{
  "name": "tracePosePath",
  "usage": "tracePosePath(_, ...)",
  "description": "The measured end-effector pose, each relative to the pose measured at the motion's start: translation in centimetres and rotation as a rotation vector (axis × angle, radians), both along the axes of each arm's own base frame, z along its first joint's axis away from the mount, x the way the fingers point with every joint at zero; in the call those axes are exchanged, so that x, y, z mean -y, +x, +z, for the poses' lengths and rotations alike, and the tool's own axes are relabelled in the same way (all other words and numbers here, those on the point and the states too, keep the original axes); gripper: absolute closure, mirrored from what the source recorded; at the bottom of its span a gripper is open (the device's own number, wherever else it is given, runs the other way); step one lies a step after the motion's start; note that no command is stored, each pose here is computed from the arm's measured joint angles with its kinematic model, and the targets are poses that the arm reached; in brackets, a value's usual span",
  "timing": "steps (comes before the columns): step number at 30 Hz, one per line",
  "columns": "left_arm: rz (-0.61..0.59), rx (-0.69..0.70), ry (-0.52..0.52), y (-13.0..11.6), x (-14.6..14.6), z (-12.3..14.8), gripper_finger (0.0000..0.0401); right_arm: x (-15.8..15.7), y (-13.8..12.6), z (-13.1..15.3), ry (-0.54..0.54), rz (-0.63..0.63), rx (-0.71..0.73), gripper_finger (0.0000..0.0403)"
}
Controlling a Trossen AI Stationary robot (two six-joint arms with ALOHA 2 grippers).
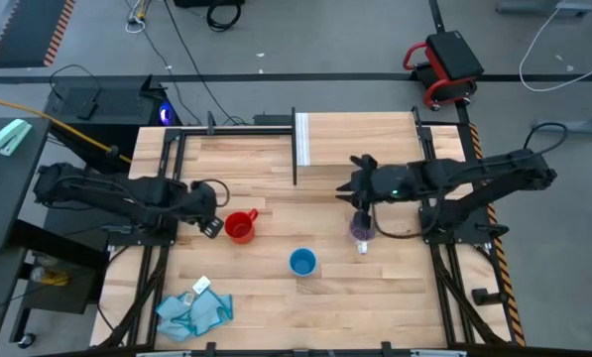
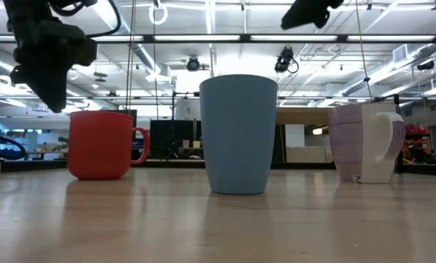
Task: Stack small to large cups/mugs on shelf
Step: Put the red mug on the shelf
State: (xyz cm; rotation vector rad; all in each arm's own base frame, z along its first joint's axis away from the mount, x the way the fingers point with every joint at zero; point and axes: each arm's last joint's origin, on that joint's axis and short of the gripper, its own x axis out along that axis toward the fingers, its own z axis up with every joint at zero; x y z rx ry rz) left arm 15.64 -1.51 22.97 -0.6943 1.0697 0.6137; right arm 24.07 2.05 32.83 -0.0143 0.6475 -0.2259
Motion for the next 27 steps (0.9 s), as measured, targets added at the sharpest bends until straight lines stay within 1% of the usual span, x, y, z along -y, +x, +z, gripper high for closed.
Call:
tracePosePath(3, -0.018, 0.035, -0.001, 1.3, 0.3, -0.4, 0.0288, 0.3, 0.6, -0.8, 0.0, -0.016, -0.033, 0.0312)
tracePosePath(7, 0.002, -0.006, -0.001, 2.3, 0.1, -1.3, 0.0269, 0.5, 1.1, -1.5, 0.009, -0.037, -0.069, 0.0314)
tracePosePath(10, 0.0, -0.059, -0.022, 2.7, 0.1, -2.1, 0.0257, 0.4, 1.3, -2.0, 0.008, -0.038, -0.101, 0.0314)
tracePosePath(14, -0.001, -0.05, -0.024, 3.3, 0.2, -2.4, 0.0244, 0.4, 1.4, -2.4, 0.007, -0.041, -0.124, 0.0314)
tracePosePath(22, -0.013, 0.047, -0.03, 4.3, 0.3, -2.1, 0.0239, 0.4, 1.5, -2.4, 0.002, -0.036, -0.126, 0.0315)
tracePosePath(27, -0.03, 0.104, -0.067, 4.8, 0.5, -1.9, 0.0238, 0.3, 1.7, -2.7, 0.018, -0.016, -0.14, 0.0314)
